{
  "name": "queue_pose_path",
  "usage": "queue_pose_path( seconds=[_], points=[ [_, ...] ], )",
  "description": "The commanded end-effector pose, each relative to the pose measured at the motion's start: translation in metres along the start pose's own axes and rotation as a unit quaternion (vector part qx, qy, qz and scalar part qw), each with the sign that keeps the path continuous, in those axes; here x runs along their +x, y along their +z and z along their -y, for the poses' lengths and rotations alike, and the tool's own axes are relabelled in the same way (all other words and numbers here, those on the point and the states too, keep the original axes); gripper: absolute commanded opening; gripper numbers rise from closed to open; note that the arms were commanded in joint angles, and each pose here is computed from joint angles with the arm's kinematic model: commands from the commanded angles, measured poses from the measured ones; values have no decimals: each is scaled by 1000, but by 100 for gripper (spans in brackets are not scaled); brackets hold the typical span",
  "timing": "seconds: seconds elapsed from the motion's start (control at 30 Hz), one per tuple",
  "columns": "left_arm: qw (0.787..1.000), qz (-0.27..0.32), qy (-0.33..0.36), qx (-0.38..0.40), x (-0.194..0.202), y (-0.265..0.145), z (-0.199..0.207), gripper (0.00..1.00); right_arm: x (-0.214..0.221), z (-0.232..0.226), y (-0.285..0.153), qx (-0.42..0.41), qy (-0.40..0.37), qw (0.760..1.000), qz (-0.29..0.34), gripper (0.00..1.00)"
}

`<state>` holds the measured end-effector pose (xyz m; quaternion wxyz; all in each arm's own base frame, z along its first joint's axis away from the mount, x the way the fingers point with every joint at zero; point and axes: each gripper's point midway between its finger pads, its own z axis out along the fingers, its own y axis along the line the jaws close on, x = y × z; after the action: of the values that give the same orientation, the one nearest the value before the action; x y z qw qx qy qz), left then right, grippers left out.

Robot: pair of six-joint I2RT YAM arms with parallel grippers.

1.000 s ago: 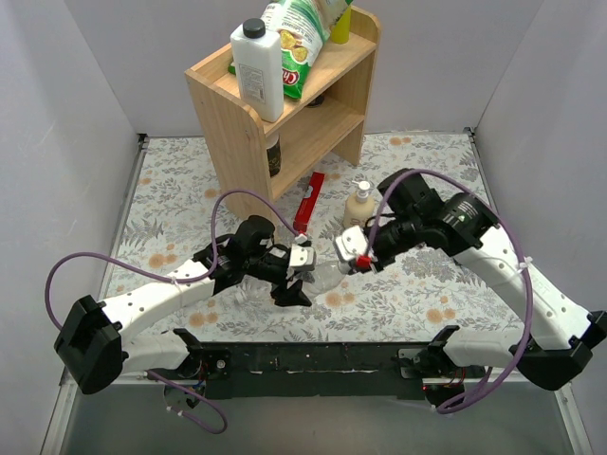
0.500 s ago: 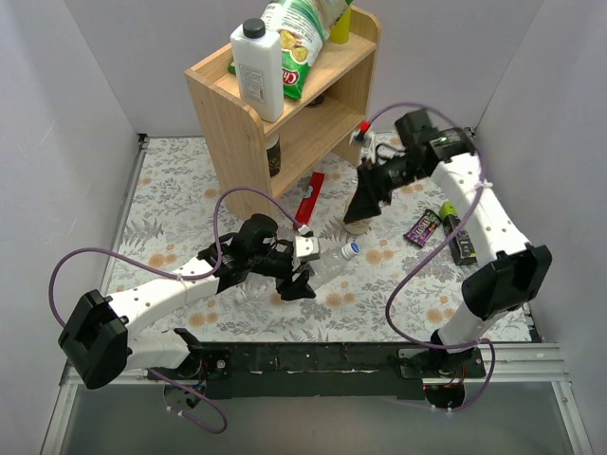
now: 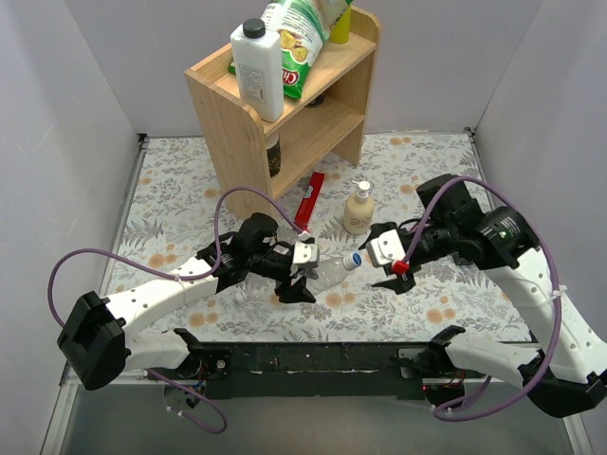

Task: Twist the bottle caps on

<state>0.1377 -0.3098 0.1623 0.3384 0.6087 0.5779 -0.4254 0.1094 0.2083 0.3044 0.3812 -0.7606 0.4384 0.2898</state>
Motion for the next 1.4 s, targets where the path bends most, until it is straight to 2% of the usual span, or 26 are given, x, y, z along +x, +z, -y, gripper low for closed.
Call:
queue_pose_path(
  seconds=[0.0,0.13,0.43,0.53,0.57,0.63,0.67,0.7,0.73,0.77,0.8,0.83,0.87,0.9,0.93,0.97,1.03,1.07,1.1,1.13,1.17,1.23,1.3,1.37],
  points=[
    [999,23,35,18,-21,-4,5,0,11,25,9,6,-86,996,-33,77],
    [999,22,35,21,-21,-4,6,0,7,29,13,-1,-103,994,-22,75],
    [999,19,38,17,-22,-4,4,0,-5,15,21,-43,-151,988,1,56],
    [999,19,39,17,-22,-4,3,0,-12,11,24,-52,-147,988,11,44],
    [999,19,40,16,-22,-3,3,0,-14,12,26,-51,-137,989,13,33],
    [999,18,40,13,-22,-3,1,0,-21,24,29,-31,-62,997,19,21],
    [999,20,42,9,-23,-3,-1,0,-22,32,32,-17,-17,1000,19,7],
    [999,20,41,5,-23,-3,-2,0,-12,49,39,8,56,998,-4,1],
    [999,20,42,-4,-23,-3,-5,0,-10,60,43,37,187,982,-10,1],
    [999,23,44,-9,-25,-3,-8,0,-9,69,41,58,266,962,-18,1],
    [999,24,36,-17,-26,-3,-10,0,12,73,56,45,362,930,-46,1],
    [999,26,35,-25,-27,-3,-13,0,19,50,59,2,504,861,-73,1],
    [999,29,35,-28,-29,-2,-14,0,39,46,65,-28,593,801,-73,1],
    [999,31,35,-29,-30,-2,-15,0,27,40,68,-75,615,784,-34,8],
    [999,30,32,-29,-30,-1,-15,0,36,41,64,-72,638,766,-31,16],
    [999,30,30,-30,-30,-1,-16,0,36,42,62,-81,645,759,-20,34],
    [999,30,28,-29,-30,-1,-15,0,19,71,45,-77,605,791,43,51],
    [999,26,23,-27,-27,-2,-14,0,17,84,37,-69,564,821,62,81],
    [999,23,20,-25,-24,-1,-12,0,-8,106,16,-43,497,862,94,89],
    [999,21,19,-24,-22,-2,-11,0,-11,116,3,-21,459,883,100,90],
    [999,18,17,-22,-19,-3,-9,0,-15,118,-7,-5,379,920,97,90],
    [1000,14,16,-17,-13,-3,-5,0,-15,117,-19,32,279,957,77,91],
    [1000,16,19,-13,-13,-4,-2,0,-25,103,-31,62,154,983,75,93],
    [999,21,24,-7,-17,-4,0,0,-20,79,-26,54,120,989,71,91]
  ],
)
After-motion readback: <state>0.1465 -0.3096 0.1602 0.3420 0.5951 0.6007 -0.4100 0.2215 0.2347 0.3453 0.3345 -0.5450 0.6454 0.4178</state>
